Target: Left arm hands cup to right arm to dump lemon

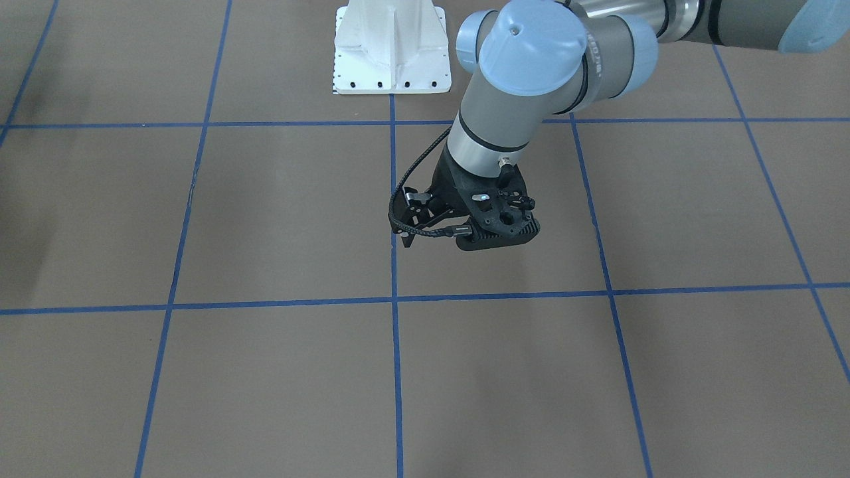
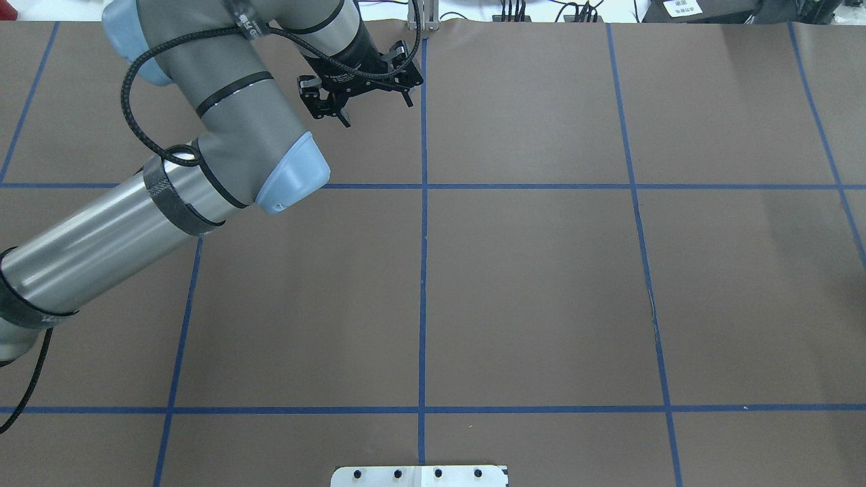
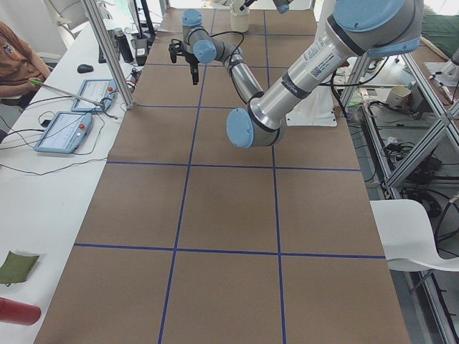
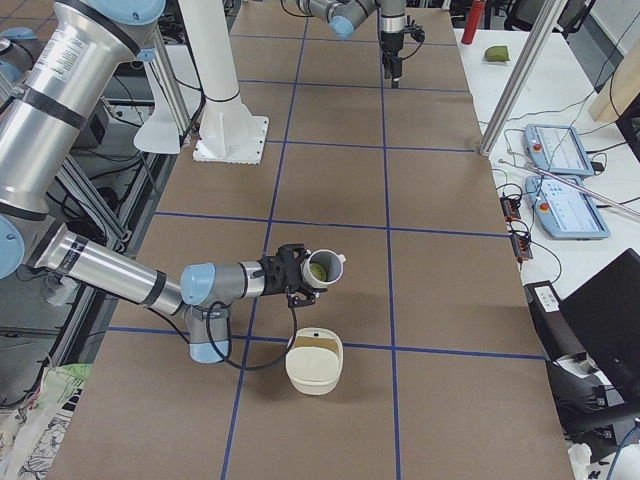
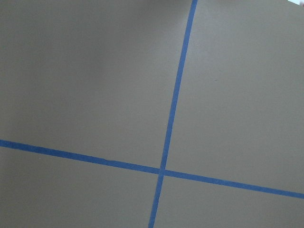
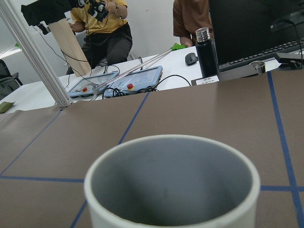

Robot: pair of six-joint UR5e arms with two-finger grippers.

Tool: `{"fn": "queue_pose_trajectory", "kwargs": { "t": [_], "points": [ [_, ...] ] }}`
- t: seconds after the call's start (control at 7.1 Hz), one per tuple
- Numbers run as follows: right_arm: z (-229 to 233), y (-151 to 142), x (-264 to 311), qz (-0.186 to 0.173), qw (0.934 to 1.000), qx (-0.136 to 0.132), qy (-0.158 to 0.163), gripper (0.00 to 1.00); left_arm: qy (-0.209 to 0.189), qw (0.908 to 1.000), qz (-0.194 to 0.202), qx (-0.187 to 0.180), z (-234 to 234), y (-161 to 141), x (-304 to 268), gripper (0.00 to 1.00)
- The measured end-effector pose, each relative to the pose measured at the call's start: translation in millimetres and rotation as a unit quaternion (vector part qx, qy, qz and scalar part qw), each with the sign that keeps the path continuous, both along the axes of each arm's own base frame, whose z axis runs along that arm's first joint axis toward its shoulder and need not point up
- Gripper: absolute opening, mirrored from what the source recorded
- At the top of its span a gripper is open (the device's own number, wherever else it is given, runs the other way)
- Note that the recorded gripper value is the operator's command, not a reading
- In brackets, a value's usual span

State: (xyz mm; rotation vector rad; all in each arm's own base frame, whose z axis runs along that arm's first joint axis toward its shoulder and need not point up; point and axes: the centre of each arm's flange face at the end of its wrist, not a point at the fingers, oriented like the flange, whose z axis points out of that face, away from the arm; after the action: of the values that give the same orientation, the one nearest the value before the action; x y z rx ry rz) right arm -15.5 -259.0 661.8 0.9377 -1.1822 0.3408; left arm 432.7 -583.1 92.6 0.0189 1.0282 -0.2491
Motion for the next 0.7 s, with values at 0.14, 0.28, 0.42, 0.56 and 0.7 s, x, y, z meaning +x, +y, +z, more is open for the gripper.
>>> {"fn": "queue_pose_trajectory", "kwargs": {
  "t": [0.14,0.28,0.42,0.56,0.7],
  "points": [
    [13.4,7.8,5.7,0.002,0.9986,-0.022,-0.048,0.14,0.0,1.0,-0.001,0.001,-0.7,-0.3,-0.3,1.0],
    [28.2,13.8,10.5,0.006,0.994,-0.043,-0.1,0.14,-0.001,1.0,-0.004,0.003,-1.0,-1.0,-0.8,1.0],
    [42.9,17.4,15.3,0.012,0.9854,-0.067,-0.156,0.14,-0.002,1.0,-0.005,0.003,-0.9,-2.0,-1.4,1.0],
    [50.7,18.4,18.3,0.016,0.9754,-0.091,-0.2,0.13,-0.003,1.0,-0.006,0.004,-0.8,-2.4,-1.7,1.0],
    [56.3,20.3,20.7,0.019,0.9635,-0.119,-0.239,0.13,-0.003,1.0,-0.007,0.004,-0.8,-2.7,-1.9,1.0]
  ]
}}
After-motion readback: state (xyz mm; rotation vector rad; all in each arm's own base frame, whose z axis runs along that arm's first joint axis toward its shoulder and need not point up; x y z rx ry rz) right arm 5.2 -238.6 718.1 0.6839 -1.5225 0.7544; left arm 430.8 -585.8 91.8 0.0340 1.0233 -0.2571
